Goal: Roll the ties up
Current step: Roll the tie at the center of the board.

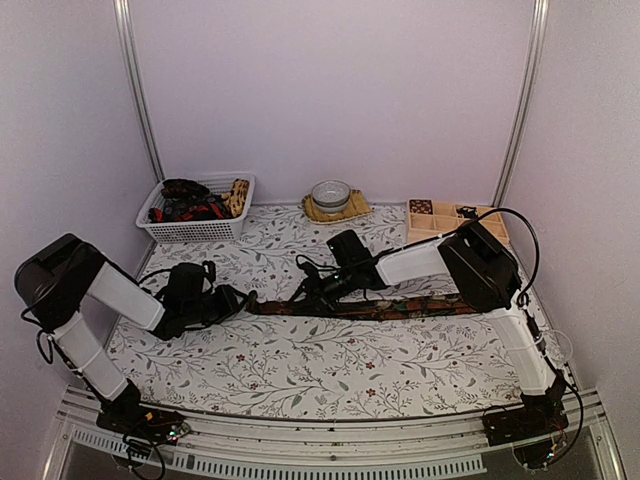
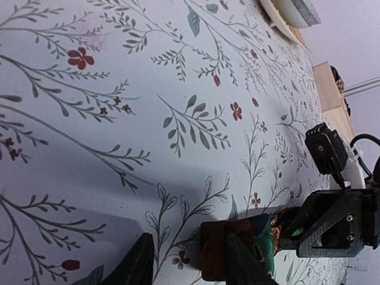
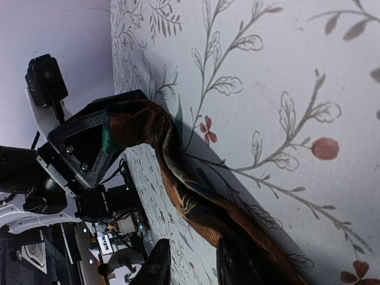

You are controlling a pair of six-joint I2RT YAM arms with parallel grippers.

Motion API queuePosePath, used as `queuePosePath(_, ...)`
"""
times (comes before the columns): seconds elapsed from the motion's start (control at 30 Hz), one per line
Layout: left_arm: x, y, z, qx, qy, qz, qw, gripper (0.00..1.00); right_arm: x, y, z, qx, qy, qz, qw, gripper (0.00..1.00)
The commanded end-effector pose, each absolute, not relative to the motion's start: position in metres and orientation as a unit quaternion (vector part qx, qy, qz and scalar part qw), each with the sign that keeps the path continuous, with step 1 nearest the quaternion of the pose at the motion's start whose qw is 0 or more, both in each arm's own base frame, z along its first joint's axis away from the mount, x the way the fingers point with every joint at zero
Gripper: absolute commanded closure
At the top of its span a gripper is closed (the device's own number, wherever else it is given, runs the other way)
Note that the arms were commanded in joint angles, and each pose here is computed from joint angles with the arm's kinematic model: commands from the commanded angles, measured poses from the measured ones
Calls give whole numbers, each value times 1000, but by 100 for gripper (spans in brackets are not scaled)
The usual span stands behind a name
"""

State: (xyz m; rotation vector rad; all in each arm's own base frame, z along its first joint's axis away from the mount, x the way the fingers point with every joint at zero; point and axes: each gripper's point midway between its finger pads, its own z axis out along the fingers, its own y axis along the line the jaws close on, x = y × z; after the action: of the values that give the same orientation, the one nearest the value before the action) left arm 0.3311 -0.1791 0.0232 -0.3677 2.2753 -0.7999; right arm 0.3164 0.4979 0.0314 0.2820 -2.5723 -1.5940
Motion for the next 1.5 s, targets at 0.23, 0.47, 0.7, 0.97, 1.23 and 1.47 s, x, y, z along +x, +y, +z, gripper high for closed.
queuePosePath(0.23,330,-192,24,-97,872,-326,351,57,313,477,-39,49,-879,-467,84,73)
queuePosePath(0.47,323,-211,17,-42,877,-349,329,55,313,477,-38,49,-879,-466,83,73)
queuePosePath(0.7,315,-213,-8,-21,907,-305,289,56,316,477,-34,46,-880,-467,78,73)
queuePosePath(0.97,309,-215,-21,-6,923,-276,267,66,329,480,-9,49,-879,-473,47,73)
queuePosePath(1.23,301,-218,-25,-1,925,-281,256,81,348,482,31,62,-881,-469,-14,71)
queuePosePath(1.47,299,-217,-21,-6,921,-289,259,86,362,481,72,78,-881,-461,-72,69)
